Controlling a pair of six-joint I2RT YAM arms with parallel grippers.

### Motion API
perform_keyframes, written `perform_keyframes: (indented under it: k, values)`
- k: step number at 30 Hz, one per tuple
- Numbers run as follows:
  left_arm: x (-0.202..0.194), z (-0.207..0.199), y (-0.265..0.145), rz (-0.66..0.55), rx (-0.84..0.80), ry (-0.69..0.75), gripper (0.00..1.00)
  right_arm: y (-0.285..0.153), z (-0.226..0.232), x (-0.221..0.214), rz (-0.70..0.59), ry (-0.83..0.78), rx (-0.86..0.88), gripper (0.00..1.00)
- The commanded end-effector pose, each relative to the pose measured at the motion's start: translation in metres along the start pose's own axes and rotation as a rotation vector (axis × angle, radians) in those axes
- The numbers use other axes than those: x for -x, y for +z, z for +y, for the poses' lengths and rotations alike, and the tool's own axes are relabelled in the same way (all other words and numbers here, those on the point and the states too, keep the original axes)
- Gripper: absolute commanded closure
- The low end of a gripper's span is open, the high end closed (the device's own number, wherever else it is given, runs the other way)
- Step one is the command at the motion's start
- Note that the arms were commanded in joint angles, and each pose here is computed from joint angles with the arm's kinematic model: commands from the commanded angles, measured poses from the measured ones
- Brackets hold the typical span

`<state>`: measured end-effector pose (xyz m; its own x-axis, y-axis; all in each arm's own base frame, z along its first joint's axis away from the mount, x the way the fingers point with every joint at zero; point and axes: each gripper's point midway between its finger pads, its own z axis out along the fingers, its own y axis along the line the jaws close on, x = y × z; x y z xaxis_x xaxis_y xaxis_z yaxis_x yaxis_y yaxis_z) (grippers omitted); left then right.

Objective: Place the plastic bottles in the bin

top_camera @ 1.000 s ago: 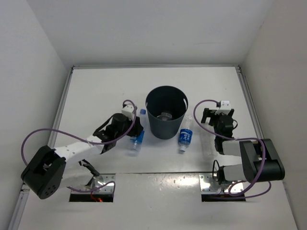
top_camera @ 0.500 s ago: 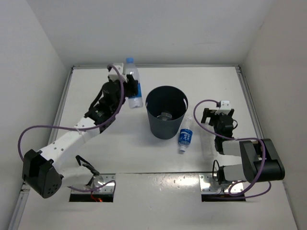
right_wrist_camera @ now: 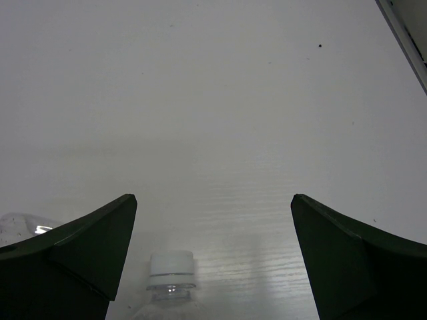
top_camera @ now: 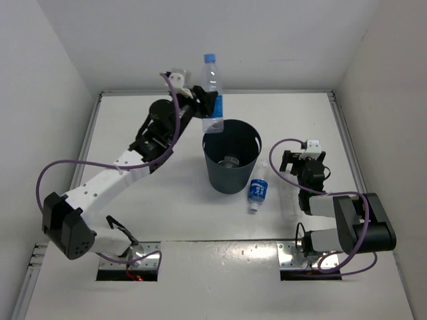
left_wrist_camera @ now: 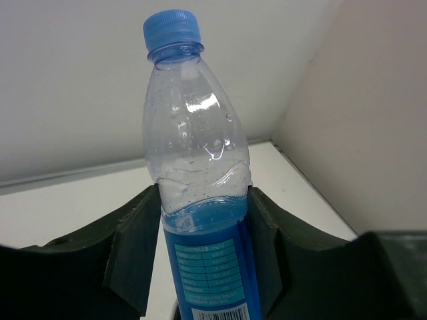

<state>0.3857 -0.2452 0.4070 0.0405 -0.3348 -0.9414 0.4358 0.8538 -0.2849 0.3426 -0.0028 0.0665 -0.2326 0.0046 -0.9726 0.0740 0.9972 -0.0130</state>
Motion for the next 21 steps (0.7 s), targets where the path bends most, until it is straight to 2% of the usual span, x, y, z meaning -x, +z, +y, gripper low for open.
perform_keyframes:
  k: [1,7,10,13,14,15,18,20,21]
  values:
    - [-0.014,-0.052,0.002,-0.004,-0.161,-0.042,0.81,0.006,0.000,0.020,-0.061,0.013,-0.009,0.00]
    - [-0.047,-0.083,0.001,0.055,-0.221,0.001,0.81,0.006,0.000,0.020,-0.061,0.013,-0.009,0.00]
    - [-0.075,-0.080,-0.006,0.105,-0.221,0.011,0.80,0.006,0.000,0.020,-0.061,0.013,-0.009,0.00]
    - [-0.085,-0.078,-0.009,0.120,-0.227,0.028,0.75,0.006,0.000,0.020,-0.061,0.013,-0.009,0.00]
    - [-0.092,-0.075,-0.010,0.133,-0.224,0.032,0.71,0.006,0.000,0.020,-0.061,0.013,-0.009,0.00]
    - [-0.099,-0.072,-0.012,0.145,-0.223,0.058,0.58,0.006,0.000,0.020,-0.061,0.013,-0.009,0.00]
    - [-0.110,-0.068,-0.015,0.168,-0.219,0.075,0.29,0.007,0.000,0.022,-0.070,0.014,-0.009,0.00]
    - [-0.113,-0.066,-0.018,0.174,-0.218,0.077,0.21,0.007,0.000,0.022,-0.070,0.014,-0.009,0.00]
    - [-0.115,-0.062,-0.021,0.184,-0.207,0.090,0.13,0.007,0.000,0.022,-0.070,0.014,-0.009,0.00]
